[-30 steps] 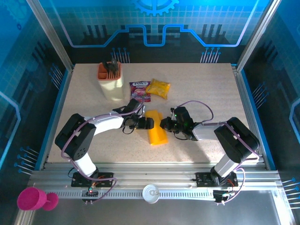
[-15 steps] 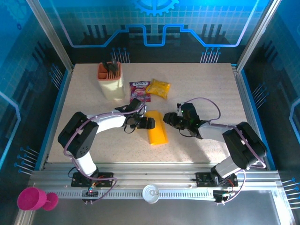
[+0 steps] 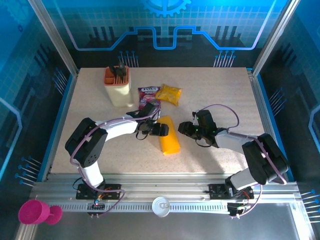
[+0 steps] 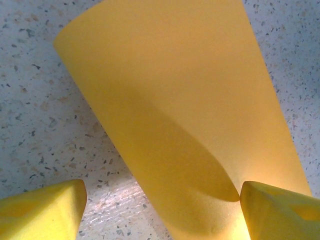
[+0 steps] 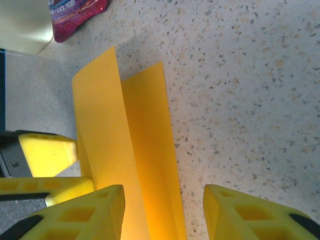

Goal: Fold a paper plane with a square sheet of paper (pick it up from the middle)
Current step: First fold the square sheet of paper in half at the center of the table.

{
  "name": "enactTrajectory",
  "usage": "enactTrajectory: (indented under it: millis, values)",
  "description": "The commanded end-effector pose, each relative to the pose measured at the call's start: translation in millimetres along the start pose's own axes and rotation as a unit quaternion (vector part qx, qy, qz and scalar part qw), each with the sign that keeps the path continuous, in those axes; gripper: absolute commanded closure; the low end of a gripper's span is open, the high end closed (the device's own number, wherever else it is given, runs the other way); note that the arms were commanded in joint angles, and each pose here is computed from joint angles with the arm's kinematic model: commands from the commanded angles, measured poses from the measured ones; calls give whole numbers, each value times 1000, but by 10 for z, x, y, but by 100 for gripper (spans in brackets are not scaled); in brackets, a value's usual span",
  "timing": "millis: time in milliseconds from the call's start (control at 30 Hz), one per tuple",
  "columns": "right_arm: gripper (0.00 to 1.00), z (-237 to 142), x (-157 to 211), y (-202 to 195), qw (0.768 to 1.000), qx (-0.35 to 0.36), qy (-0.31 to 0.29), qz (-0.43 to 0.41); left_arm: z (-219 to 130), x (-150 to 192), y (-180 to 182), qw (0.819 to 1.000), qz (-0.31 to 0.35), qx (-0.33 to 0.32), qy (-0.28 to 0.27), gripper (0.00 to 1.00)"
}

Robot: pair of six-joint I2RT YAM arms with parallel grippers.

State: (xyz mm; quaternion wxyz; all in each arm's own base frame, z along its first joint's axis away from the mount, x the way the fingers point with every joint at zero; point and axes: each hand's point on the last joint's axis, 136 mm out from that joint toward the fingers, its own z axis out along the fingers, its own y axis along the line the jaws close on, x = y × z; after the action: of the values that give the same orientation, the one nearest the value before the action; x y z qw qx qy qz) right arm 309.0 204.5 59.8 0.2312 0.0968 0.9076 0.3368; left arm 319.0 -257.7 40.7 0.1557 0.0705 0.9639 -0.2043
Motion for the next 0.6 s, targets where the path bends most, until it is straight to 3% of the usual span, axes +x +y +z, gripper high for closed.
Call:
enactTrajectory:
  millis: [0,567]
  values:
    - [54,-64,1,-74,1000,9,0,-8,30,47,19,999,22,-17,16,18]
    - [63,-27,74,-56,999,-23,26,-13,88,45,67,999,34,-29,19,19]
